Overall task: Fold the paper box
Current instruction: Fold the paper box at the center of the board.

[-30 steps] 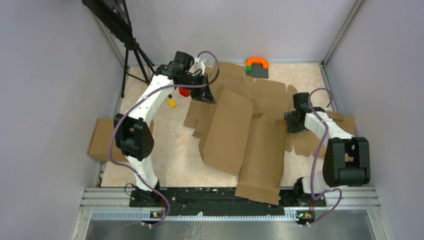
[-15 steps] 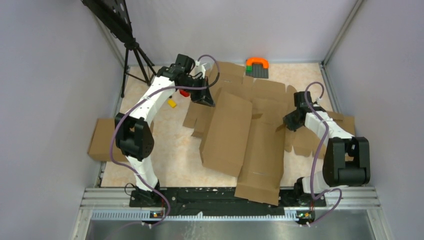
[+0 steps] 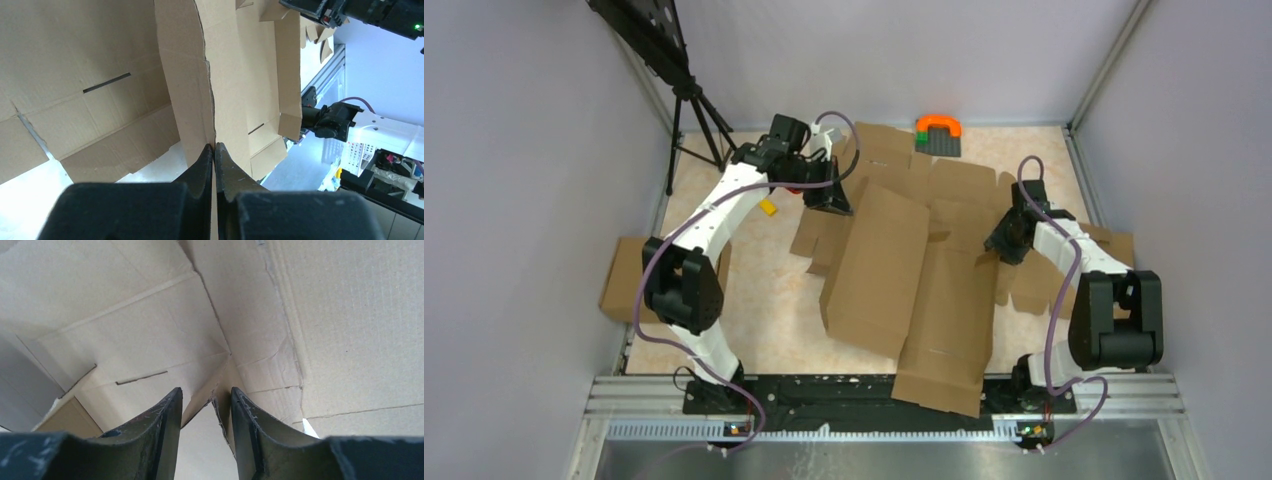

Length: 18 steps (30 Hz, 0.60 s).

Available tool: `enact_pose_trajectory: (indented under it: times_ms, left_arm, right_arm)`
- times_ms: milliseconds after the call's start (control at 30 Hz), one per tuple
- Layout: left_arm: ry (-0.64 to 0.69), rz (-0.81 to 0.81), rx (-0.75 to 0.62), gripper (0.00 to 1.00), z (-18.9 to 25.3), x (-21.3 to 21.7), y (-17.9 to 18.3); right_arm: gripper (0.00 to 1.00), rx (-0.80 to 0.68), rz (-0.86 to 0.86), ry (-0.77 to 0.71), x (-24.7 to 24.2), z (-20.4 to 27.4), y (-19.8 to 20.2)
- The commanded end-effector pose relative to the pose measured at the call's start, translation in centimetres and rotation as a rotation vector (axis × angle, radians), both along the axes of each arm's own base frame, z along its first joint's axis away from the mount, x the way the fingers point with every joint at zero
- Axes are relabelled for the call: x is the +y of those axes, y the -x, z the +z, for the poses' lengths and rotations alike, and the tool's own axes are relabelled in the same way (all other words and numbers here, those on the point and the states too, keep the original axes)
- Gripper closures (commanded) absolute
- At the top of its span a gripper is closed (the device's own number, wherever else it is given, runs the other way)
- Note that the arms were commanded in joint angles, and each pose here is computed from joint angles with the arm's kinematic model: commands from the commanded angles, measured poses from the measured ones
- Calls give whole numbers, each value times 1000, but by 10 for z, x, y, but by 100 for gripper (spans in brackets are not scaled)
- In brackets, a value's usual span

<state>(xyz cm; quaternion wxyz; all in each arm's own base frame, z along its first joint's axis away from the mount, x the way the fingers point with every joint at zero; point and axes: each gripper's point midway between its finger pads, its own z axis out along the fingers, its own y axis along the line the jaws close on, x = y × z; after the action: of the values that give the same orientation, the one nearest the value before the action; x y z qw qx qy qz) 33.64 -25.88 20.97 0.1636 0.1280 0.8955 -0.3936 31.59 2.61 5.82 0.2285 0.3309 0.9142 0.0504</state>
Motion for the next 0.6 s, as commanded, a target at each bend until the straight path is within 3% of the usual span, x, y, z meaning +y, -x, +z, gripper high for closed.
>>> enact_pose_trajectory:
  times_ms: [0, 267, 300, 367, 400, 567]
  left_arm:
    - [68, -53, -76, 100, 24, -10, 9]
    - [71, -59, -88, 100, 27, -8, 13]
    - [72, -62, -87, 100, 27, -8, 14]
    - [70, -62, -91, 100, 27, -7, 14]
    - [70, -64, -91, 100, 28, -7, 15]
    - [65, -63, -111, 100, 32, -5, 16]
  right_arm:
    - [59, 16, 144, -9, 9, 5, 2]
    - [66, 22, 290, -63, 24, 2, 8]
    - [70, 23, 300, -67, 26, 1, 8]
    - [94, 33, 314, -67, 26, -1, 8]
    - [100, 43, 321, -66, 26, -3, 9]
    - [100, 23, 385, -124, 39, -1, 10]
